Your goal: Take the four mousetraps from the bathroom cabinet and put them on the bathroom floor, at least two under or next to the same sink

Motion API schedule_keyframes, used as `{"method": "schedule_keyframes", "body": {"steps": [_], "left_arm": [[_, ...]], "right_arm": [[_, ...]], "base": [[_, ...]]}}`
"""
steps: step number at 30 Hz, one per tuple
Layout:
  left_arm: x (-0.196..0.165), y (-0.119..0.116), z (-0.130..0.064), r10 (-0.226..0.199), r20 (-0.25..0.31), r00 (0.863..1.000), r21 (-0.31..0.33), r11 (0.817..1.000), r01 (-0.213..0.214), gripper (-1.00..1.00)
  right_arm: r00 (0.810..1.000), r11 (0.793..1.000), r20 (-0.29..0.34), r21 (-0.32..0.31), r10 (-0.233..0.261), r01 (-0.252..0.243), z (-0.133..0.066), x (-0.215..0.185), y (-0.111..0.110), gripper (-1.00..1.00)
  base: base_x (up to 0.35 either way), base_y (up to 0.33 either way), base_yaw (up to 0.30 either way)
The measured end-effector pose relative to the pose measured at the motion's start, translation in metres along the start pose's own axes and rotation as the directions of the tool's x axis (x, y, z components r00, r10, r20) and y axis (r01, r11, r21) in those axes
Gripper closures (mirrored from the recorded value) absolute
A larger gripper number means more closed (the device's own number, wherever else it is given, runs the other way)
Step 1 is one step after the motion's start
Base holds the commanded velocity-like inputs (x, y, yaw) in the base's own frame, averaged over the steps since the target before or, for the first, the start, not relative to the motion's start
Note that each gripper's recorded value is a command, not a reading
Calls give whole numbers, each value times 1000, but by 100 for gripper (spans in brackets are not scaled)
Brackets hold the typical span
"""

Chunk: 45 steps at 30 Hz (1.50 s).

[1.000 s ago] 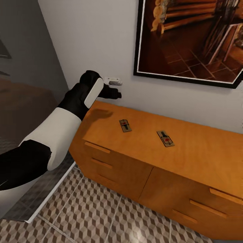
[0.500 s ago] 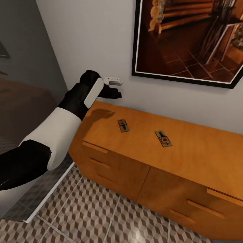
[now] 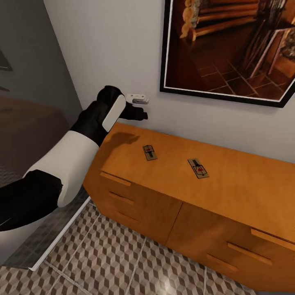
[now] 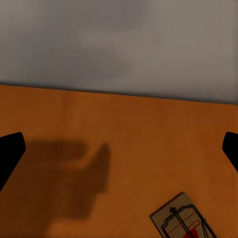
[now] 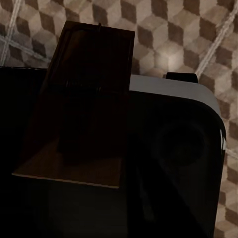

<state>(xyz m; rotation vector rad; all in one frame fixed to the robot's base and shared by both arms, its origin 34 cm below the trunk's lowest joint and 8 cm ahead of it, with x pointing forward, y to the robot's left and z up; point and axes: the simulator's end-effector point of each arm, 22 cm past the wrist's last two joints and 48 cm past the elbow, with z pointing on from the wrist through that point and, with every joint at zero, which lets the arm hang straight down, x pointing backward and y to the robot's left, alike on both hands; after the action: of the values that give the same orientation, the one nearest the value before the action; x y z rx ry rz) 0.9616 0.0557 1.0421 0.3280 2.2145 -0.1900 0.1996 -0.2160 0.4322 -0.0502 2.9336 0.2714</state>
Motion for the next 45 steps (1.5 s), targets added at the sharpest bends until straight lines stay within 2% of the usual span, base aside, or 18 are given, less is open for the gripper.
{"method": "schedule_keyframes", "body": {"steps": [5,9,11,13,16,20,23,31,45], "left_arm": [[4,-3,2,8,-8,1000,3,1000,-8,-100],[18,-9,8,40,-29,999,0,999,-40,-100],[24,-12,11,43,-38,998,6,999,-43,-100],[41,-30,17,16,-69,997,71,997,-11,-100],[54,-42,21,10,-93,996,105,994,0,-100],[76,-57,27,39,-127,991,132,991,-22,-100],[84,-62,29,46,-139,989,142,990,-26,-100],[102,-67,34,41,-166,985,158,987,-14,-100],[110,-68,36,38,-177,983,160,987,-9,-100]], "right_arm": [[1000,1000,1,2,1,-1,0,0,-1,100],[1000,1000,1,3,1,-1,0,0,-1,100],[1000,1000,1,3,1,-1,0,0,-1,100],[1000,1000,2,3,1,-1,0,-1,-1,100],[1000,1000,2,3,1,-1,0,-1,-1,100],[1000,1000,2,4,0,0,0,-1,-2,100],[1000,1000,2,4,0,0,0,-1,-2,100],[1000,1000,2,4,0,0,0,-1,-2,100],[1000,1000,3,4,0,0,0,-1,-2,100]], "base": [[0,0,0],[0,0,0],[0,0,0],[0,0,0],[0,0,0],[0,0,0],[0,0,0],[0,0,0],[0,0,0]]}}
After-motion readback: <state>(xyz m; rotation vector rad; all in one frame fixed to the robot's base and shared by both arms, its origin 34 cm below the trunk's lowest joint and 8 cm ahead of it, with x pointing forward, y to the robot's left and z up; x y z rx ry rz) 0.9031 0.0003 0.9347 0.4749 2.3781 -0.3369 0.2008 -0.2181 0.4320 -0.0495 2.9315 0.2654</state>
